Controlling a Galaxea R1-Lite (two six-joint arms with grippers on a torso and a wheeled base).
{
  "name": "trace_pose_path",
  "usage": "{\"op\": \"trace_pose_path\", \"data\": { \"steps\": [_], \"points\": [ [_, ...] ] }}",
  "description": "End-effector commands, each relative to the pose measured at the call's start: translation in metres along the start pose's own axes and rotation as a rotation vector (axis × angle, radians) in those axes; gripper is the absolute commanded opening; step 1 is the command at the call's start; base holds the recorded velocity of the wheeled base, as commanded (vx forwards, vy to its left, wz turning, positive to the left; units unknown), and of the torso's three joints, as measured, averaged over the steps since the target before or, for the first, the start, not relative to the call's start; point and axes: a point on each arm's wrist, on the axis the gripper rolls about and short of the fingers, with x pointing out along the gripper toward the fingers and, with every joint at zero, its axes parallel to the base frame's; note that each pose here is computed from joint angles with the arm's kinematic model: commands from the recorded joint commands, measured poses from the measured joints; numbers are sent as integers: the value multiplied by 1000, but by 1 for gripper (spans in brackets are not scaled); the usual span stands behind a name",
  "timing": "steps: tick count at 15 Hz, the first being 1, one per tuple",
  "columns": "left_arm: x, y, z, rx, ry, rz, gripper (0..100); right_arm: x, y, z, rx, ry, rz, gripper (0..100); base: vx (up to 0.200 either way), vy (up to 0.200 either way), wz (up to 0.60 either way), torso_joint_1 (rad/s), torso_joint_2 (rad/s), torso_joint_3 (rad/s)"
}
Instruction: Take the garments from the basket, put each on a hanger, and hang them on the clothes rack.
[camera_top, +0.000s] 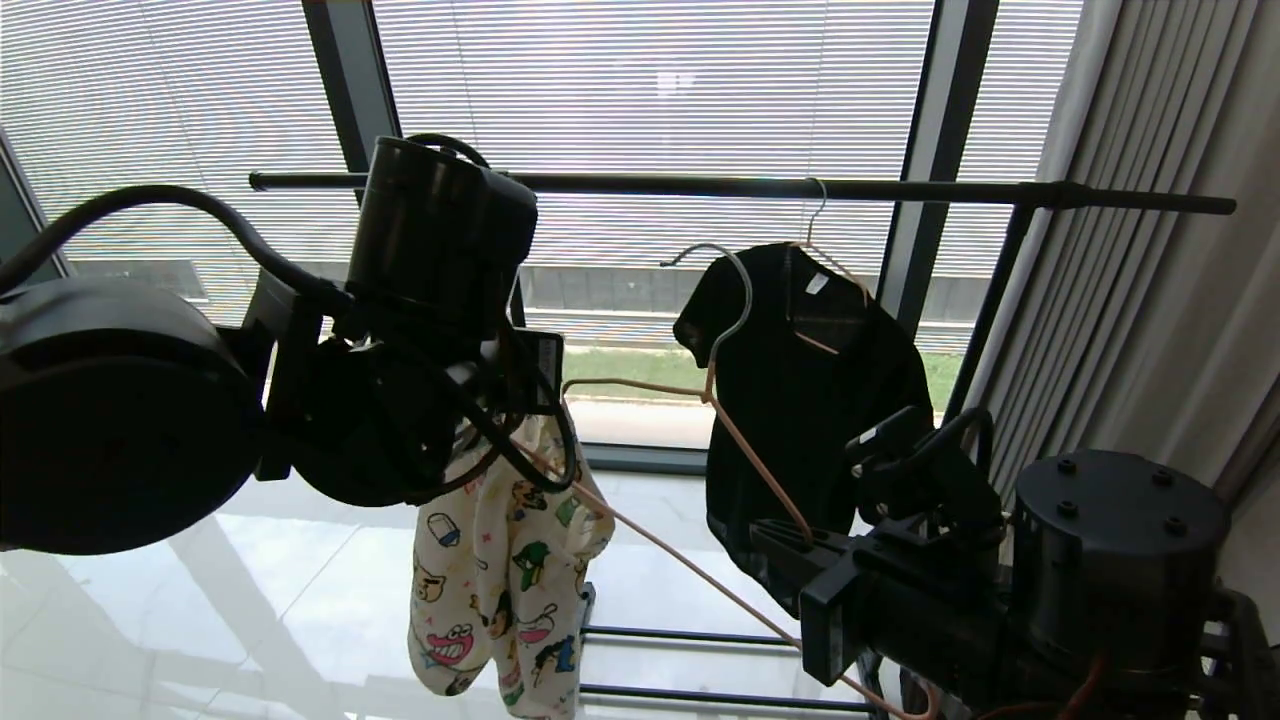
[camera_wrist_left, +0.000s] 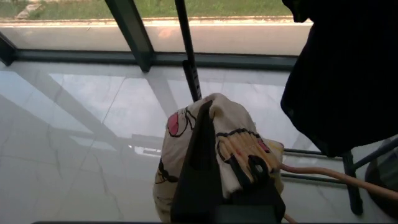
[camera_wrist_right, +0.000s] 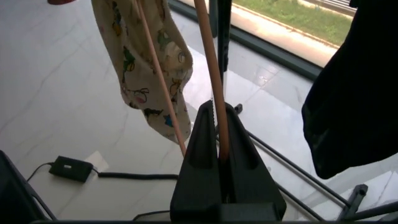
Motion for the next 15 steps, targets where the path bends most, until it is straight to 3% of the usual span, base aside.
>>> {"op": "trace_pose_path", "data": {
  "steps": [1, 4, 6, 7, 9, 11, 14, 15],
  "points": [
    [-20, -16, -7, 38, -7, -97, 0, 12, 3, 2, -1, -2, 0, 0, 0, 0, 0, 0, 0, 0],
    [-29, -23, -7, 79, -11, -175, 0, 19, 11, 3, -7, -4, 24, 0, 0, 0, 0, 0, 0, 0],
    [-35, -20, -4, 112, -23, -229, 0, 20, 16, -1, -13, 10, 38, 0, 0, 0, 0, 0, 0, 0],
    [-43, -13, 0, 130, -39, -317, 0, 22, 17, -4, -17, 21, 40, 0, 0, 0, 0, 0, 0, 0],
    [-52, -3, -4, 208, -50, -403, 0, 26, 18, -7, -20, 30, 39, 0, 0, 0, 0, 0, 0, 0],
    [-41, 12, -12, 269, -23, -340, 0, 24, 18, -8, -21, 34, 34, 0, 0, 0, 0, 0, 0, 0],
    [-18, 40, -6, 243, -28, -217, 0, 13, 13, -8, -21, 33, 31, 0, 0, 0, 0, 0, 0, 0],
    [-9, 52, -3, 273, -48, -166, 0, 4, 11, -9, -32, 35, 34, 0, 0, 0, 0, 0, 0, 0]
  ]
}}
